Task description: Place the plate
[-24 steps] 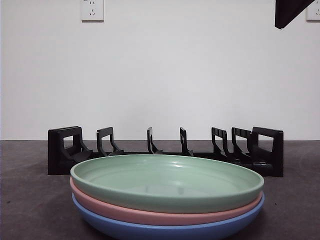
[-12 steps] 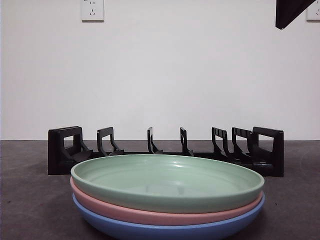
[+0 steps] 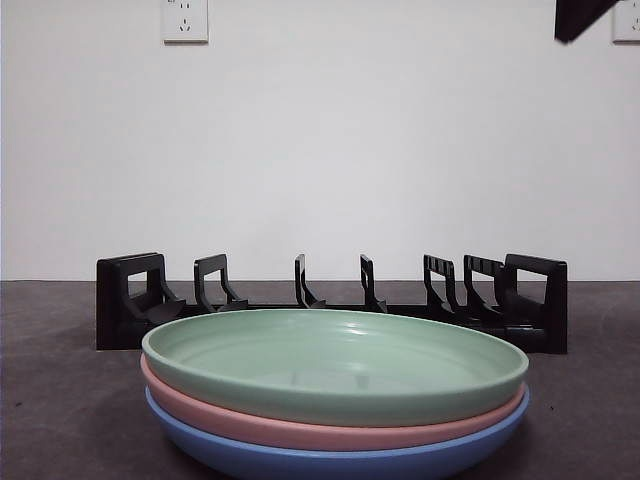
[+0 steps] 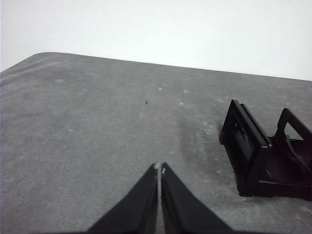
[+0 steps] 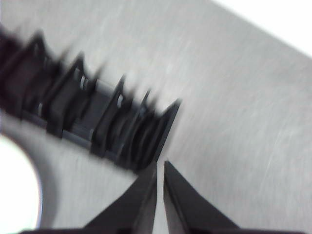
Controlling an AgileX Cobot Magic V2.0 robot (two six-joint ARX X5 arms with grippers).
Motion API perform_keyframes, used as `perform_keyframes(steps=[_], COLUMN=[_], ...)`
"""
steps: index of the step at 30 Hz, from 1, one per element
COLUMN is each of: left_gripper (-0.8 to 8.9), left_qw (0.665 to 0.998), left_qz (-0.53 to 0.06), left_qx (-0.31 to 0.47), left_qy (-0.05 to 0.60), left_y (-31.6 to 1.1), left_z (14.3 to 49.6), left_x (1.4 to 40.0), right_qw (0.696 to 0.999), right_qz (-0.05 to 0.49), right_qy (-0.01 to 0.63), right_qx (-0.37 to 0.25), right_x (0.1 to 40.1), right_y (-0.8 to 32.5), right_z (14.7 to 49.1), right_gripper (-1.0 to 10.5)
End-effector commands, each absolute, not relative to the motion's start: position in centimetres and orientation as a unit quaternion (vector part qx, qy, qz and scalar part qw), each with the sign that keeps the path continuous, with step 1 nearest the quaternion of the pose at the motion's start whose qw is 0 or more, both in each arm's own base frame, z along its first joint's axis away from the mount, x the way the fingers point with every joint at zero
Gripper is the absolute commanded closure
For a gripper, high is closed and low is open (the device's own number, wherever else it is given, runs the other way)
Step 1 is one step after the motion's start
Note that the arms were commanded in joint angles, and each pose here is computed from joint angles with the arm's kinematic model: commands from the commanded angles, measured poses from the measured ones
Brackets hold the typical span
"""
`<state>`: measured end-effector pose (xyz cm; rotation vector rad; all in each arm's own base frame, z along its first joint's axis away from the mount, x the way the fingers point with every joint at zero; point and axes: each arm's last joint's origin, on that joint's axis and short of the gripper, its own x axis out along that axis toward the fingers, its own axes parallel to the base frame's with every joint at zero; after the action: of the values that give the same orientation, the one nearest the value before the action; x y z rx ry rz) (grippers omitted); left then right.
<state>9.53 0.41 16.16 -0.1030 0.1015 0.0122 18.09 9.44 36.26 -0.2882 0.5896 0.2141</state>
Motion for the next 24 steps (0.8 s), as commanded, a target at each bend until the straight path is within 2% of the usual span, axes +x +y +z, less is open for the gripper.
perform_keyframes(steps=[1, 5, 10, 13, 20, 24], left_gripper=[8.06, 8.06, 8.06, 8.06, 8.06, 8.06], left_qw=[0.997, 0.997, 0.997, 0.997, 0.997, 0.997], left_qz=[0.006, 0.006, 0.006, 0.006, 0.006, 0.006], left_qx=[-0.054, -0.054, -0.054, -0.054, -0.054, -0.054], left_qy=[0.054, 0.054, 0.054, 0.054, 0.054, 0.051], left_y=[0.4, 0.4, 0.4, 0.4, 0.4, 0.4], left_z=[15.6, 15.6, 15.6, 15.6, 15.6, 15.7], left_x=[9.6, 9.6, 9.6, 9.6, 9.6, 9.6], right_qw=[0.964, 0.986, 0.992, 0.993, 0.995, 0.995], right_qz=[0.099, 0.054, -0.007, -0.039, -0.066, -0.072], right_qy=[0.222, 0.151, 0.128, 0.116, 0.068, 0.071], right_qx=[-0.104, -0.056, -0.014, 0.001, 0.016, 0.015], right_x=[17.3, 15.0, 11.7, 10.5, 9.6, 9.6], right_y=[7.8, 4.6, 1.9, 0.9, 0.0, -0.2], right_z=[35.2, 29.9, 22.5, 19.3, 15.4, 15.2], right_gripper=[9.2, 9.2, 9.2, 9.2, 9.2, 9.2])
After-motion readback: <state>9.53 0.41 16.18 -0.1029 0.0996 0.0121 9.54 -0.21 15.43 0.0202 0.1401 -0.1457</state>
